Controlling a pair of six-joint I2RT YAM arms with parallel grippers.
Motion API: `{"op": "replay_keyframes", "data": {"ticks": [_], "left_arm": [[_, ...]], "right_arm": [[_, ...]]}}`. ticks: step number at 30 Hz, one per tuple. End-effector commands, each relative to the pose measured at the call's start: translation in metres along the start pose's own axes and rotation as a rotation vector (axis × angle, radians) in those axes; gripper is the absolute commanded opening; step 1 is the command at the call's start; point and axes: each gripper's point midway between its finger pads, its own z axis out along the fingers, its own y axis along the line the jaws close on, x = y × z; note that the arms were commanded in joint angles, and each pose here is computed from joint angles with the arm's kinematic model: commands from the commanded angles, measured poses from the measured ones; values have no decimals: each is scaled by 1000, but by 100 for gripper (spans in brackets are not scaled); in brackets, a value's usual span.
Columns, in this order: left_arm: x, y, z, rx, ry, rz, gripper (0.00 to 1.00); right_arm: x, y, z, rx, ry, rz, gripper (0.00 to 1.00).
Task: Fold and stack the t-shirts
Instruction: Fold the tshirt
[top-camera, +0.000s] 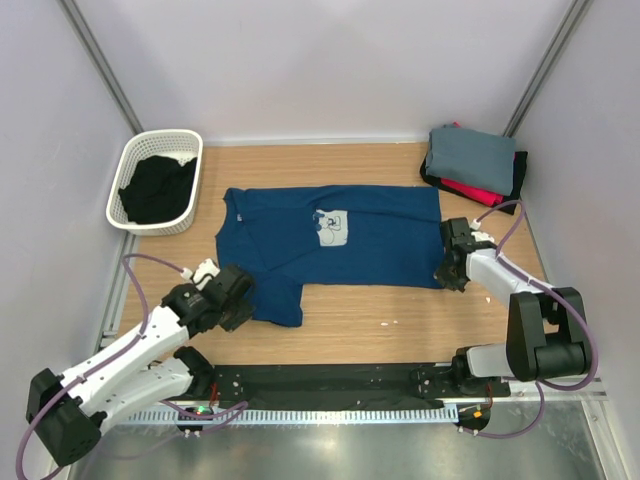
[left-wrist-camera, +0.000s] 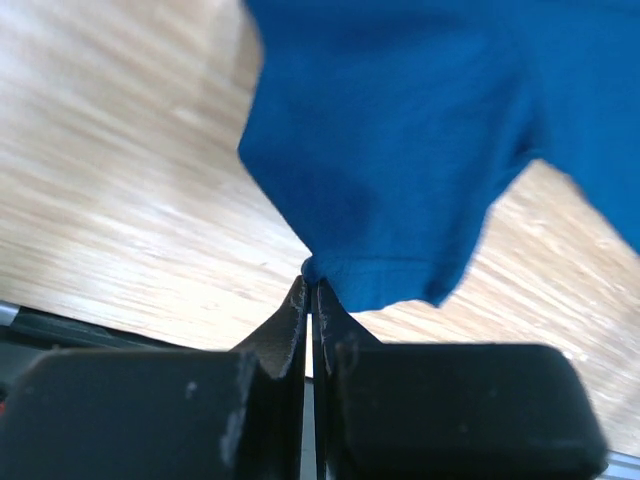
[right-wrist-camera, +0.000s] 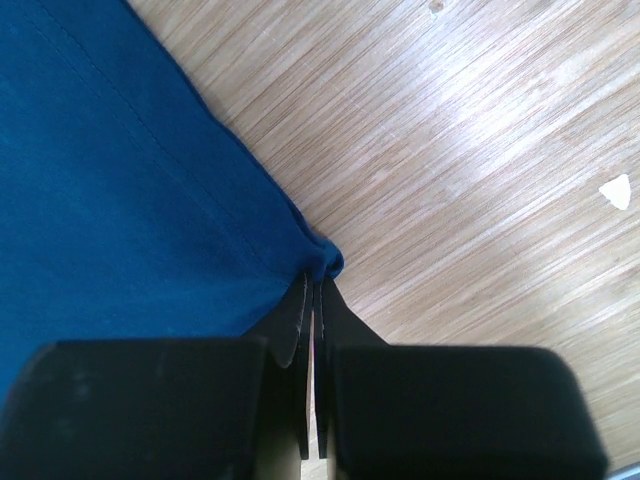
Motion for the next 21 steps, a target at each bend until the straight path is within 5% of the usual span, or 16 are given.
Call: {"op": "replay_keyframes", "data": {"ticks": [1, 14, 21], "left_arm": [[-29, -16, -17, 15, -110, 88, 0], [-117, -124, -83, 180, -410, 389, 0], [-163, -158, -94, 243, -544, 425, 0]], "right_arm": [[-8, 4, -7, -5, -8, 8, 1], [-56, 34, -56, -84, -60, 76, 1], [-70, 46, -57, -63, -56, 107, 1]]}}
